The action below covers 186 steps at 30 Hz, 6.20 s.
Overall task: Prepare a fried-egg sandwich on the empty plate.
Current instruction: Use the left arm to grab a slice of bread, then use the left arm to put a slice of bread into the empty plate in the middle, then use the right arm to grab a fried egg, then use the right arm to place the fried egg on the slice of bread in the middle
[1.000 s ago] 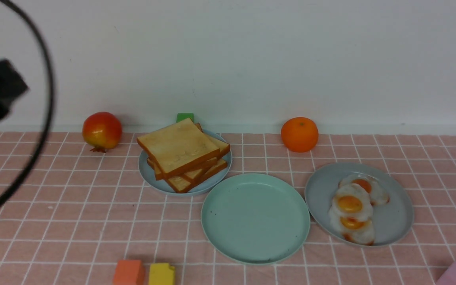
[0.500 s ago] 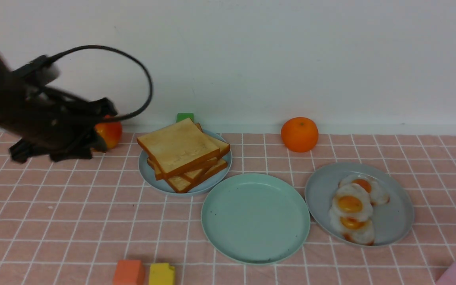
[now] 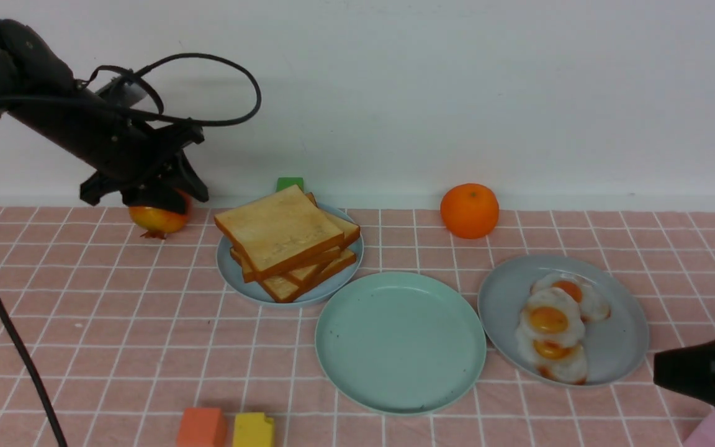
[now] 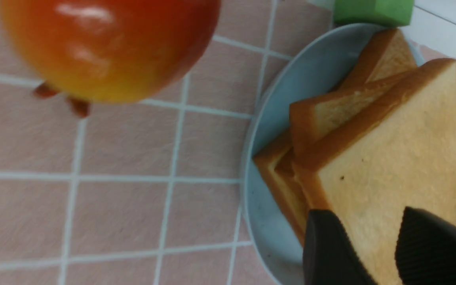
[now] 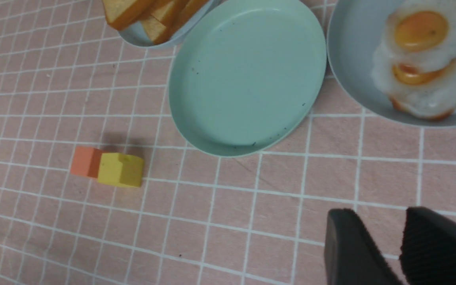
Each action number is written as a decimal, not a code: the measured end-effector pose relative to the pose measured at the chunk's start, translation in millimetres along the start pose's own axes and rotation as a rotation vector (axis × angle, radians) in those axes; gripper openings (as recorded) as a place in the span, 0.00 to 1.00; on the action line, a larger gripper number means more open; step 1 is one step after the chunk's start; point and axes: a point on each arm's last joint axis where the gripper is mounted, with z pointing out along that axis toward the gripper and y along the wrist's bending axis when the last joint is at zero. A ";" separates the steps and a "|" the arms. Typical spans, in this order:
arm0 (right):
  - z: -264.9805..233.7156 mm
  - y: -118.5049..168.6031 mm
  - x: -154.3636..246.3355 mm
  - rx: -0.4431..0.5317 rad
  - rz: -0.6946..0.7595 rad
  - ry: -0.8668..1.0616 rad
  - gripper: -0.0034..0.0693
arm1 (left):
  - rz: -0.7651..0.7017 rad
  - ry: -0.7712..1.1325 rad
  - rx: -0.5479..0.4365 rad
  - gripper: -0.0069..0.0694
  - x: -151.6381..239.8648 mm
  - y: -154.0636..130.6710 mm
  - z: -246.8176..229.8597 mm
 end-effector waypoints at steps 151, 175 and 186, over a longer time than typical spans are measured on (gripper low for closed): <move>160.4 -124.2 -75.0 -0.047 0.535 0.012 0.13 | 0.617 0.147 0.055 0.72 130.0 -127.9 -114.0; 270.3 -27.2 -56.3 -0.226 0.323 0.234 0.18 | 0.575 0.128 0.027 0.72 176.9 -100.9 -131.3; 252.4 -20.2 -58.3 -0.208 0.156 0.312 0.83 | 0.537 0.027 0.051 0.72 167.7 -105.0 -127.9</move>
